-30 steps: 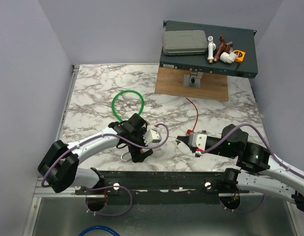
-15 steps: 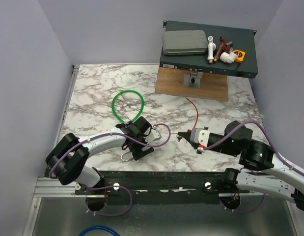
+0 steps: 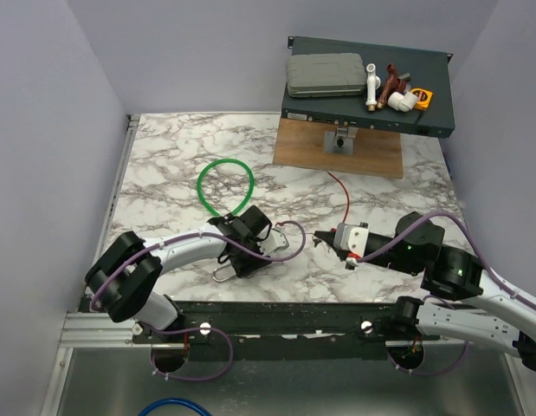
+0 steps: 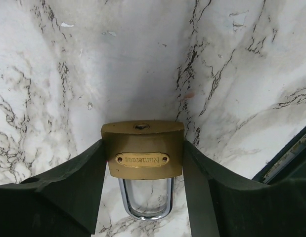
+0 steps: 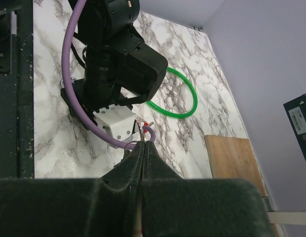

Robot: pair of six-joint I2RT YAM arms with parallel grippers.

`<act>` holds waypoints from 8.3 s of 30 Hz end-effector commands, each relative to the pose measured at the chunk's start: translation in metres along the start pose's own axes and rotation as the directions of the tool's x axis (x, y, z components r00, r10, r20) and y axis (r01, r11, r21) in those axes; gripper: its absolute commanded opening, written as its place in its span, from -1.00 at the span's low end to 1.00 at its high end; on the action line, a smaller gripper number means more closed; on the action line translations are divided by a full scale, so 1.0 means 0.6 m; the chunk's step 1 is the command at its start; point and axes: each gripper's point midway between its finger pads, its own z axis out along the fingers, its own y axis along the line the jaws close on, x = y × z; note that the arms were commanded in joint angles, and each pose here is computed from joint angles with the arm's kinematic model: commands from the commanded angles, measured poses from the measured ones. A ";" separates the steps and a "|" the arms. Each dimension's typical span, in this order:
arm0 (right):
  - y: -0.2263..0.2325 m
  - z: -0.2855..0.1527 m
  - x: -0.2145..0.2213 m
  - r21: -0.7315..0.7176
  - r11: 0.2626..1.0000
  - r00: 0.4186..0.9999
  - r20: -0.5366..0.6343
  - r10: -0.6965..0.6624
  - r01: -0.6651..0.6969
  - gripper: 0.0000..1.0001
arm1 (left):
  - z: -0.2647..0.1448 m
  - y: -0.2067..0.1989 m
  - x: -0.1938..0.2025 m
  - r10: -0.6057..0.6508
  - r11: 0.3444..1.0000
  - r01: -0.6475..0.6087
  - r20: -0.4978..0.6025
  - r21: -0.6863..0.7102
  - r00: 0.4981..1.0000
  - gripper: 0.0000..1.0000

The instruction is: Unlock with the key

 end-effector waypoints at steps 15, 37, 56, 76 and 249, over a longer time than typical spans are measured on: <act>-0.088 -0.085 -0.096 0.187 0.982 0.994 0.106 -0.038 0.018 -0.99 | -0.284 -0.031 -0.073 0.221 0.898 -0.346 0.403 0.271 0.888 -1.00; 0.063 0.057 -0.104 -0.413 0.874 0.965 0.158 -0.209 0.257 -0.99 | -0.415 -0.180 -0.034 0.319 0.717 -0.647 0.704 0.258 0.635 -1.00; 0.144 0.092 -0.159 -0.485 0.769 0.900 0.342 -0.272 0.417 -0.99 | -0.424 -0.238 -0.059 0.106 0.608 -0.650 0.764 0.457 0.637 -1.00; 0.172 0.096 -0.165 -0.509 0.736 0.887 0.358 -0.291 0.446 -0.99 | -0.441 -0.241 -0.074 0.100 0.592 -0.672 0.788 0.444 0.608 -1.00; 0.018 0.144 -0.105 0.103 0.840 0.844 -0.010 0.536 -0.532 0.51 | -0.381 -0.011 -0.109 0.521 0.843 -0.512 0.493 -0.168 0.697 -1.00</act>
